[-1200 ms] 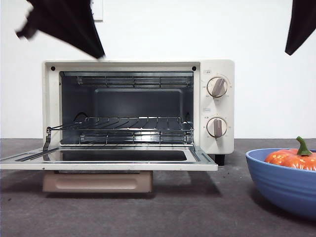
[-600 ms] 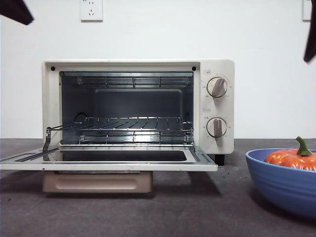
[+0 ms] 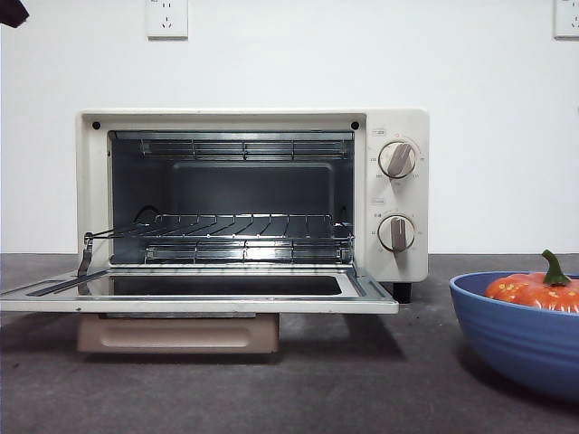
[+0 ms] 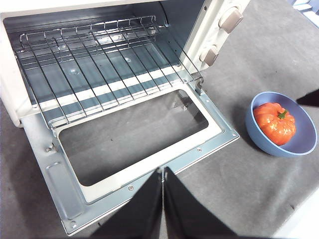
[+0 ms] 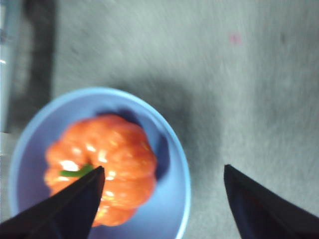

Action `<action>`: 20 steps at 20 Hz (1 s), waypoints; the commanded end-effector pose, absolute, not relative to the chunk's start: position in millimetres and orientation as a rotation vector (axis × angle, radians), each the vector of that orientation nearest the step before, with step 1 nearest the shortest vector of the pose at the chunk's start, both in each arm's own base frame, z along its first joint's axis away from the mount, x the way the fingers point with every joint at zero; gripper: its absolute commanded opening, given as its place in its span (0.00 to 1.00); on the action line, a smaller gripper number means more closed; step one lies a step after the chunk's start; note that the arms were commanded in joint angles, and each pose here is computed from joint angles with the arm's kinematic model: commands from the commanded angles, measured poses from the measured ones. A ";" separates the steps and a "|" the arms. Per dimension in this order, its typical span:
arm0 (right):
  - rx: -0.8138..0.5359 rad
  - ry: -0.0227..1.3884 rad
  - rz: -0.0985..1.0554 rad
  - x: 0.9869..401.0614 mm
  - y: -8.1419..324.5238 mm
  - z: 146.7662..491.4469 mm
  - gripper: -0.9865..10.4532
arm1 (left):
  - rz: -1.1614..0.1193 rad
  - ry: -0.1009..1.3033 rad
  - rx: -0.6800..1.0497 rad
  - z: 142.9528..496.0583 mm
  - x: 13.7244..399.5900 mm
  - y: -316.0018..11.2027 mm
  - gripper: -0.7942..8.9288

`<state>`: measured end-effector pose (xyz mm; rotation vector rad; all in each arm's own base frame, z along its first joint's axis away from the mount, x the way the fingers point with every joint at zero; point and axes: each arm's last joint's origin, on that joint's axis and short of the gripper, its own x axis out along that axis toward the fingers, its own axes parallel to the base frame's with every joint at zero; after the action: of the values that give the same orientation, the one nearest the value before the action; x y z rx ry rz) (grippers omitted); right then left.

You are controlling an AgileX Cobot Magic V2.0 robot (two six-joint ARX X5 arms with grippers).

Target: Place pumpkin in the steamer

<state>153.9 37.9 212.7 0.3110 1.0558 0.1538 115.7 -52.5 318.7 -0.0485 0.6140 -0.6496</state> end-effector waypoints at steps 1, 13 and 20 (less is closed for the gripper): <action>0.323 1.078 0.127 159.8 39.0 206.9 0.35 | -0.655 0.597 -0.031 321.0 116.7 -53.2 0.10; 0.289 1.147 0.089 184.5 43.7 183.2 0.09 | -0.656 0.594 -0.029 321.2 116.7 -53.2 0.10; 0.300 1.072 0.133 179.5 44.3 197.3 0.09 | -0.656 0.589 -0.029 321.5 117.2 -53.3 0.10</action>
<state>177.3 42.8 194.6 0.2953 1.0811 0.1216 115.7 -52.5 318.8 -0.0414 0.6104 -0.6520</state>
